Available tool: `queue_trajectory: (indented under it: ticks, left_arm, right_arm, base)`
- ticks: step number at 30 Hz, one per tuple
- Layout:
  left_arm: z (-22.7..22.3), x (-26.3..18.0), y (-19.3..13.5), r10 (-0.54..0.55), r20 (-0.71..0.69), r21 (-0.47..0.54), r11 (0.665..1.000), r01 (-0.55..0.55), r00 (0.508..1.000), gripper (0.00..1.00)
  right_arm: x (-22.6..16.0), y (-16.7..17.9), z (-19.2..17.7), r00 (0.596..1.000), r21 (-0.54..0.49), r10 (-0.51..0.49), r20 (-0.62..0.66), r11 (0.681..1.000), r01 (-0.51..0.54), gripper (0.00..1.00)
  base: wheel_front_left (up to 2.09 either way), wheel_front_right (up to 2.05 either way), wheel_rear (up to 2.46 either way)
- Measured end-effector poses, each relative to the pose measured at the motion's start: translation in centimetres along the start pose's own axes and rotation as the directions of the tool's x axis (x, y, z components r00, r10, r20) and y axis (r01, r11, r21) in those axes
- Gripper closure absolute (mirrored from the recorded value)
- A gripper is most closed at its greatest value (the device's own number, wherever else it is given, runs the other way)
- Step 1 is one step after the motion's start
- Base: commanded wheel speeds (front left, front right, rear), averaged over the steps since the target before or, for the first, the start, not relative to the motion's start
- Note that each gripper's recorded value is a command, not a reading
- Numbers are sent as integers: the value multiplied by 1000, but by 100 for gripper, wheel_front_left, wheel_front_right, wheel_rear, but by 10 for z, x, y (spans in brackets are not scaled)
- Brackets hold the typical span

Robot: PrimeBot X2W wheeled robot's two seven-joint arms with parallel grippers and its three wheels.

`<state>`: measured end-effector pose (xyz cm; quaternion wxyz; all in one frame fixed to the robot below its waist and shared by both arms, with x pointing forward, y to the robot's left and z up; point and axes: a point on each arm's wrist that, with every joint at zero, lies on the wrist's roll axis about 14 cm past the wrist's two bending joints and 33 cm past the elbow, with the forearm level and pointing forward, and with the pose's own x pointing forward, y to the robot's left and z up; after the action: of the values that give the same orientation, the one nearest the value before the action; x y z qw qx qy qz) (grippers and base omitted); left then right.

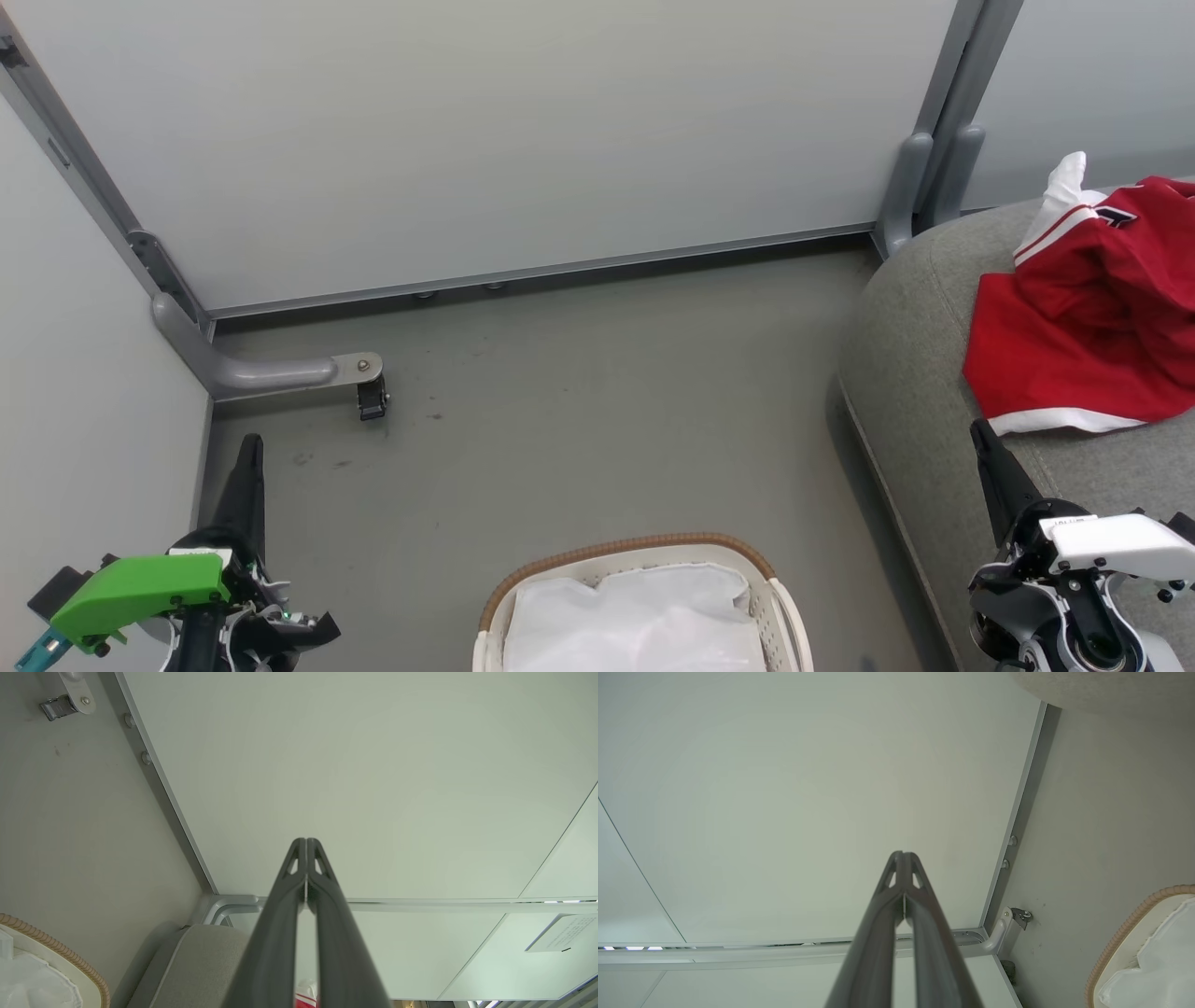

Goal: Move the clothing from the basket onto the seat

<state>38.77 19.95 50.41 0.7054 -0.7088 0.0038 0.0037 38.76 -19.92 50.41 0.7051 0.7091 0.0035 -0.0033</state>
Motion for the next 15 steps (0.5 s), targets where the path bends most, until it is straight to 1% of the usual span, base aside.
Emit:
queue_trajectory:
  ticks: [15]
  left_arm:
    - [0, 0, 0, 0, 0, 0, 1000, 0, 1000, 100]
  right_arm:
    - [0, 0, 0, 1000, 0, 0, 0, 1000, 0, 100]
  base:
    - [0, 0, 0]
